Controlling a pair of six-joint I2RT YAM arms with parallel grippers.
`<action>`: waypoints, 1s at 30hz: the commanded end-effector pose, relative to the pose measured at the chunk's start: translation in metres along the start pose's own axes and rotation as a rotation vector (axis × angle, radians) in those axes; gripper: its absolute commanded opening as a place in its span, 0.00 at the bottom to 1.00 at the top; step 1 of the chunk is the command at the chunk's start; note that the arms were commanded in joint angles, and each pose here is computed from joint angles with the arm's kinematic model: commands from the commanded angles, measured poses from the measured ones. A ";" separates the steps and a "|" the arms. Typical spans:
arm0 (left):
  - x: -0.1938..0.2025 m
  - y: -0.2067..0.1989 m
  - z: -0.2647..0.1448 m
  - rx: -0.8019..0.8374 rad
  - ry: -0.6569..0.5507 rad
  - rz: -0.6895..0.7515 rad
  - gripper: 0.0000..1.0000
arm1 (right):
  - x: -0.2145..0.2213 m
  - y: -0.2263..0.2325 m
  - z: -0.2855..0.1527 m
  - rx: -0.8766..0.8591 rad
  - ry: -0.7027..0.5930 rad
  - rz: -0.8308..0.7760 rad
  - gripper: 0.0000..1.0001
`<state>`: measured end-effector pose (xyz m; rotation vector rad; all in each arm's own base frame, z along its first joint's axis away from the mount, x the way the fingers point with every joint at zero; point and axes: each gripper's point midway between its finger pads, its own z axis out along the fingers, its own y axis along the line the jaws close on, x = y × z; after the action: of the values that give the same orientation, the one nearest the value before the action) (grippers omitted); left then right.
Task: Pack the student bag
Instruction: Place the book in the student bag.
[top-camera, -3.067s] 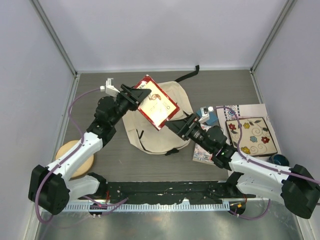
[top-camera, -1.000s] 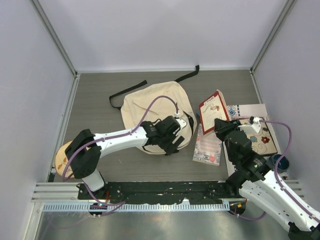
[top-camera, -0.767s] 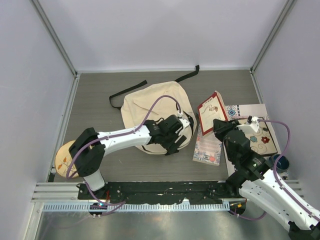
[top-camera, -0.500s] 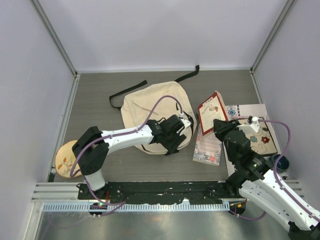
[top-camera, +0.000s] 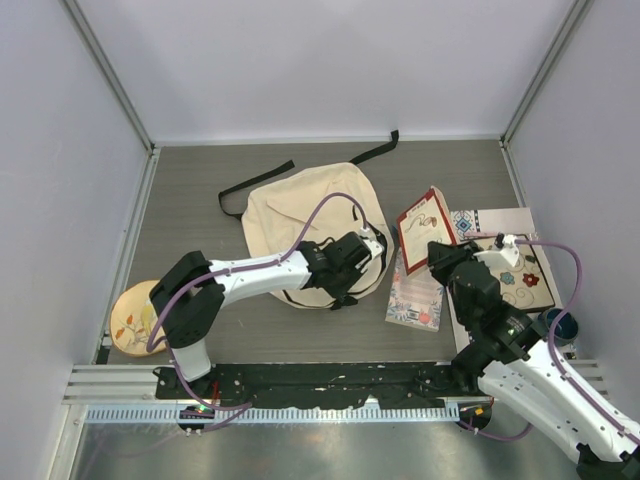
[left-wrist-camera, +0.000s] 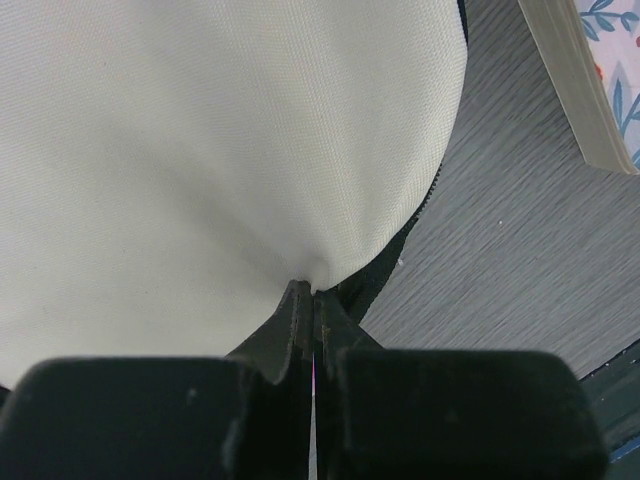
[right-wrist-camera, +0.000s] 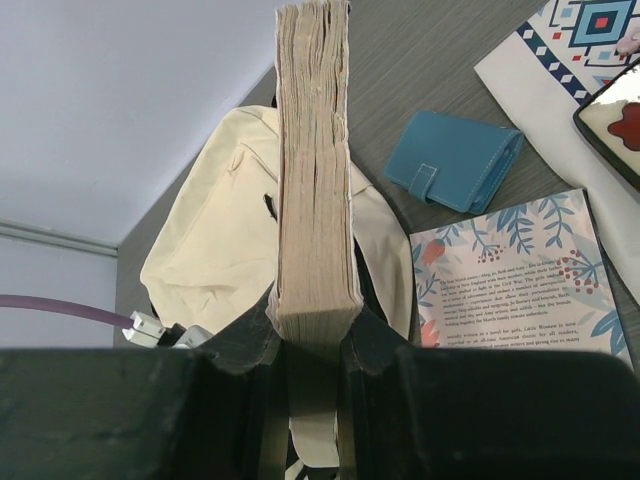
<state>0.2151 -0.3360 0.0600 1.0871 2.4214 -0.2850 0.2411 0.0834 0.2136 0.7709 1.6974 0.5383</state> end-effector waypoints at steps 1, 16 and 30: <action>-0.036 0.002 -0.014 -0.015 -0.119 -0.028 0.00 | -0.027 0.020 -0.007 -0.049 -0.073 0.095 0.02; -0.095 0.008 -0.034 -0.058 -0.369 -0.245 0.00 | -0.050 -0.009 -0.017 0.089 -0.156 0.051 0.01; -0.120 0.007 -0.073 -0.028 -0.482 -0.277 0.00 | -0.034 0.010 -0.011 0.063 -0.058 0.043 0.01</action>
<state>0.2548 -0.3663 0.1340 0.6663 2.2453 -0.4342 0.2352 0.0638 0.2103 0.8339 1.7574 0.3785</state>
